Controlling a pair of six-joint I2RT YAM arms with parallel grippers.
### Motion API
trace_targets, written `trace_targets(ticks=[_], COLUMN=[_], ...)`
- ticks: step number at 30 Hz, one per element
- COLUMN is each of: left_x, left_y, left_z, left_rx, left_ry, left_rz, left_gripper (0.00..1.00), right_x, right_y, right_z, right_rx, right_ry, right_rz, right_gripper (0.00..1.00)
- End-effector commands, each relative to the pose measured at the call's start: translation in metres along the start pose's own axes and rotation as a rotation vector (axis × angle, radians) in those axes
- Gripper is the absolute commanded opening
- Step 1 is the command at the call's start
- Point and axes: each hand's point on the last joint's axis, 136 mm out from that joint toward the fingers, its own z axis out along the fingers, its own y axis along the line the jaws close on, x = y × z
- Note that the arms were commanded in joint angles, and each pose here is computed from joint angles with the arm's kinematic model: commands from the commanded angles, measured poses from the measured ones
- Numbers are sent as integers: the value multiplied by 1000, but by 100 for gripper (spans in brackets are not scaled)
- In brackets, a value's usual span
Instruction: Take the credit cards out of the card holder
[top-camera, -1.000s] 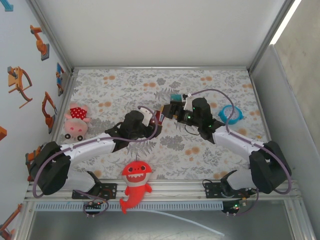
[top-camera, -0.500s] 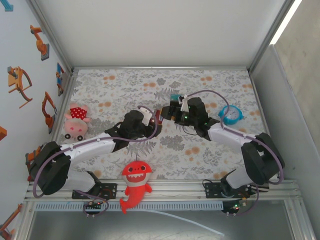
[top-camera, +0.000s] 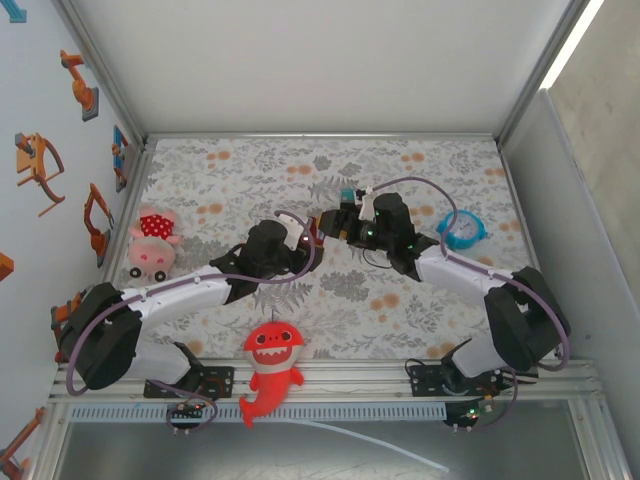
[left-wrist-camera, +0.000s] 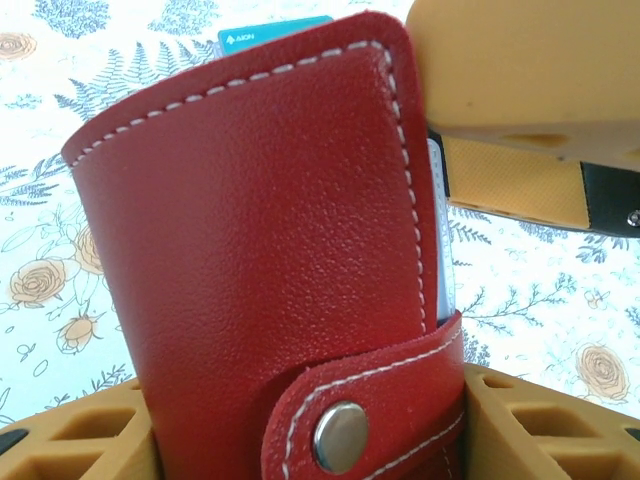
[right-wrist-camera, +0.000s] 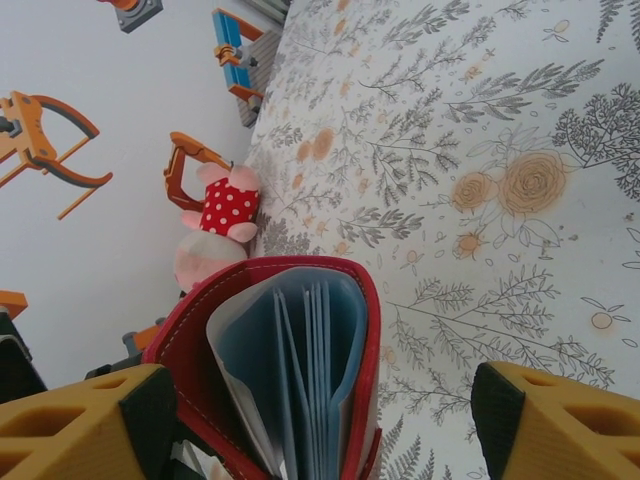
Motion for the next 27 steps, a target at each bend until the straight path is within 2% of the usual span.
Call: trace_targets(ticks=[1,22,27], left_x=[-13,-15,-19], left_y=[-17,-17,-21], left_z=[-2,-3,-5], left_rx=[71,70,89], left_ry=[-40,-49,-60], left_rz=[32,31,40], left_gripper=[57,57,57], right_x=[-2,0,5], right_y=[12,7,1], right_z=[-4,-9,1], right_rx=[-19,-9,-19], right_ry=[-19,-41,-17], right_rz=[-30,-22,10], right_gripper=[80,83,80])
